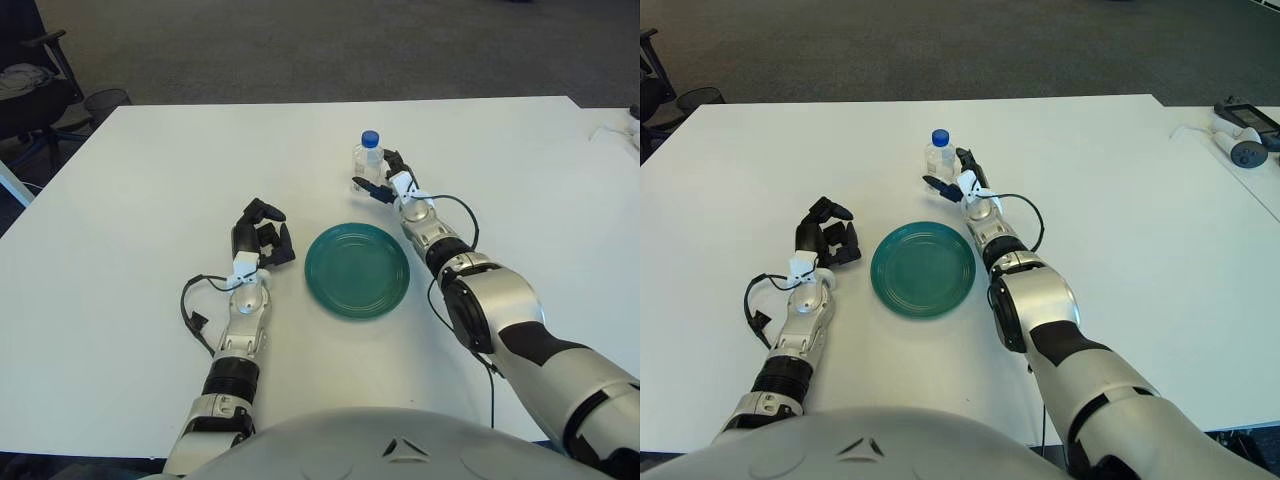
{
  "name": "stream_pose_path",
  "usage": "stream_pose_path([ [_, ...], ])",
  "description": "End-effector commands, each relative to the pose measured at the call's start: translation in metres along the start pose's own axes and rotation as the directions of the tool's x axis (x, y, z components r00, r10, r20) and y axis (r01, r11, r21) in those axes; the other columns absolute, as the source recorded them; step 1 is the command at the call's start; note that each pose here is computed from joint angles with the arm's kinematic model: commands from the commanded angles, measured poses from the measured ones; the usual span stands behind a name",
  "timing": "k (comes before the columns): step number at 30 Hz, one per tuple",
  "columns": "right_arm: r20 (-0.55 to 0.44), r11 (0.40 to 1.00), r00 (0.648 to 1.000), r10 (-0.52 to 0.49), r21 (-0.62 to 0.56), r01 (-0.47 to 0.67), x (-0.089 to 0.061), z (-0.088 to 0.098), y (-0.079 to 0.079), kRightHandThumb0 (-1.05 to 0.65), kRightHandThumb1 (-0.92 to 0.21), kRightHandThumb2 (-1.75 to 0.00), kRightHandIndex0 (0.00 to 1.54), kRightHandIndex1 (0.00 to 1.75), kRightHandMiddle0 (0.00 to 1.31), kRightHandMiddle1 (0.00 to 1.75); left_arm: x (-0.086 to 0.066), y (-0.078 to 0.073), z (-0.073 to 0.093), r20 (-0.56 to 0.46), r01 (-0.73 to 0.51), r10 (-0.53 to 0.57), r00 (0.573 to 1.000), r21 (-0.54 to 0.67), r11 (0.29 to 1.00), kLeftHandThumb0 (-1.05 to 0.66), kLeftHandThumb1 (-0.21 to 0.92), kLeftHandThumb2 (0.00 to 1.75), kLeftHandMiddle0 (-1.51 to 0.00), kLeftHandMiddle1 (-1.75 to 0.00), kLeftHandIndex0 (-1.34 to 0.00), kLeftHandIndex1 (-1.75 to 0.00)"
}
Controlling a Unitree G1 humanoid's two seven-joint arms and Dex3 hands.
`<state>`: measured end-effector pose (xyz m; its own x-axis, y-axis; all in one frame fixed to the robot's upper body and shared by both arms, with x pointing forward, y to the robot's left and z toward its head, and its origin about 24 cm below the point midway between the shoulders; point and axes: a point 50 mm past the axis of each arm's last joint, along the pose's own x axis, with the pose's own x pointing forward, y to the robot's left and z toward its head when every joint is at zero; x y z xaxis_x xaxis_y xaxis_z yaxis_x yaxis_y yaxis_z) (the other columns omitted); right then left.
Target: Put the bottle into the plate.
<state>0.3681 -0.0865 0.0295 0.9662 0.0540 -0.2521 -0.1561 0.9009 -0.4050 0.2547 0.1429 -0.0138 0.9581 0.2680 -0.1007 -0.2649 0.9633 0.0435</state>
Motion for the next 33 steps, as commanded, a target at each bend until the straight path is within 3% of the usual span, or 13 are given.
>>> stream_pose_path([
  [1, -0.107, 0.999, 0.994, 0.030, -0.024, -0.033, -0.005, -0.021, 0.006, -1.05, -0.92, -0.22, 0.00, 0.00, 0.00, 0.14, -0.011, 0.005, -0.022, -0.112, -0.015, 0.019, 0.994, 0.036, 0.999, -0.50, 0.23, 1.43, -1.22, -1.75, -0.68, -1.75],
  [13, -0.088, 0.997, 0.994, 0.061, -0.043, -0.065, -0.005, -0.016, 0.012, -1.05, -0.92, -0.24, 0.02, 0.01, 0.00, 0.28, -0.012, 0.003, -0.023, -0.118, -0.027, 0.031, 0.993, 0.032, 0.999, -0.50, 0.23, 1.42, -1.21, -1.75, -0.68, -1.75],
  [33, -0.096, 0.993, 0.989, 0.111, -0.039, -0.115, -0.008, -0.016, 0.024, -1.05, -0.92, -0.32, 0.00, 0.00, 0.00, 0.08, -0.013, 0.005, -0.026, -0.114, -0.044, 0.049, 0.992, 0.047, 0.998, -0.50, 0.22, 1.43, -1.21, -1.75, -0.68, -1.75],
])
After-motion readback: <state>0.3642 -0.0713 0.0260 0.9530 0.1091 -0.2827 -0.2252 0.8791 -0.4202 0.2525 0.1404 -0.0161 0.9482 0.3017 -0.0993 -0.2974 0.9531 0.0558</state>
